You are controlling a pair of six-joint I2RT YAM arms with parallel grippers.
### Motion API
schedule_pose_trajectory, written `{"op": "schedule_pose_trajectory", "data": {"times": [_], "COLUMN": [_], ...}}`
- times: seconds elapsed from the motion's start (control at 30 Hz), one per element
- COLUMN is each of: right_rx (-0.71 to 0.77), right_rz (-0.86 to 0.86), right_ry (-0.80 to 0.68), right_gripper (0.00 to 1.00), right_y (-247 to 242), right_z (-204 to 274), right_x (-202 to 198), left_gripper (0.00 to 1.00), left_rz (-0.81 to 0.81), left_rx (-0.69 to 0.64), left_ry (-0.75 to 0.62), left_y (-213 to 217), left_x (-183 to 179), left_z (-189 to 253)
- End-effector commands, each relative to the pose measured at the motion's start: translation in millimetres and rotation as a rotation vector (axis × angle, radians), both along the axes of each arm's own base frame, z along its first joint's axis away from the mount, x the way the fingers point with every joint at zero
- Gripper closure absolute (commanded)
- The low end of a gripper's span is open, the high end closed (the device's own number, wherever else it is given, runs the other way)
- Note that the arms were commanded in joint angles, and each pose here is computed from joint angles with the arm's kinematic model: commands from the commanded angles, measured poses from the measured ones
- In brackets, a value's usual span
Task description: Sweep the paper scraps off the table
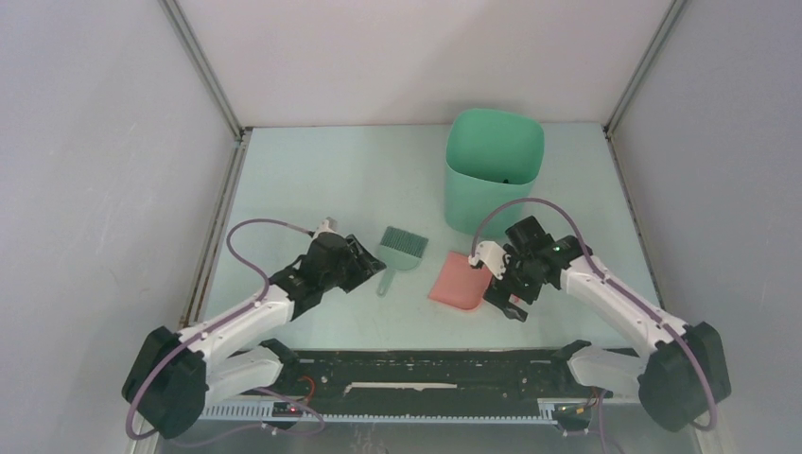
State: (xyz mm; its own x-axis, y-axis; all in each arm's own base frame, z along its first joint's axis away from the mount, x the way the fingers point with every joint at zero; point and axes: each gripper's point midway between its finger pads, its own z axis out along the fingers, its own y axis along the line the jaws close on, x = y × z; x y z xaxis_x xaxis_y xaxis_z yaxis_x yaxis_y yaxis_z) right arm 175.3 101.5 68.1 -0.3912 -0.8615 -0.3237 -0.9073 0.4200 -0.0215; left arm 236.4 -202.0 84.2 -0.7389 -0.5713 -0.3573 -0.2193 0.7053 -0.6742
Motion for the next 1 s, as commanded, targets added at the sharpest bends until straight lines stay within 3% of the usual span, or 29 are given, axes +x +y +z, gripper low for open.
{"op": "schedule_pose_trajectory", "data": {"times": [0.0,0.23,0.37,0.4,0.43,0.47,0.53,0.6,0.73,0.87,0.97], "right_rx": [0.067,0.188,0.159,0.144,0.125,0.121,0.143,0.218,0.513,0.776,0.82], "right_rz": [-0.08,-0.369,-0.539,-0.592,-0.662,-0.734,-0.842,-0.943,-1.068,-1.141,-1.125], "right_ry": [-0.041,-0.239,-0.346,-0.37,-0.398,-0.425,-0.427,-0.429,-0.426,-0.408,-0.388], "right_gripper": [0.0,0.0,0.0,0.0,0.0,0.0,0.0,0.0,0.0,0.0,0.0], "right_y": [-5,-31,-60,-69,-81,-92,-108,-121,-119,-113,-114], "right_z": [28,61,72,74,76,80,83,96,132,146,133], "right_x": [-5,26,45,50,56,63,68,76,91,105,105], "left_gripper": [0.39,0.33,0.31,0.28,0.08,0.01,0.0,0.0,0.0,0.0,0.0], "left_rz": [0.023,-0.088,-0.201,-0.234,-0.244,-0.238,-0.25,-0.29,-0.303,-0.26,-0.279], "left_rx": [0.151,0.316,0.448,0.489,0.516,0.547,0.597,0.622,0.712,0.772,0.777], "left_ry": [-0.062,-0.124,-0.162,-0.177,-0.191,-0.201,-0.236,-0.274,-0.351,-0.377,-0.383], "left_y": [31,43,44,45,47,49,51,46,53,66,65], "left_x": [-2,0,11,15,19,25,36,44,58,62,61], "left_z": [11,34,59,65,72,78,93,110,139,120,103]}}
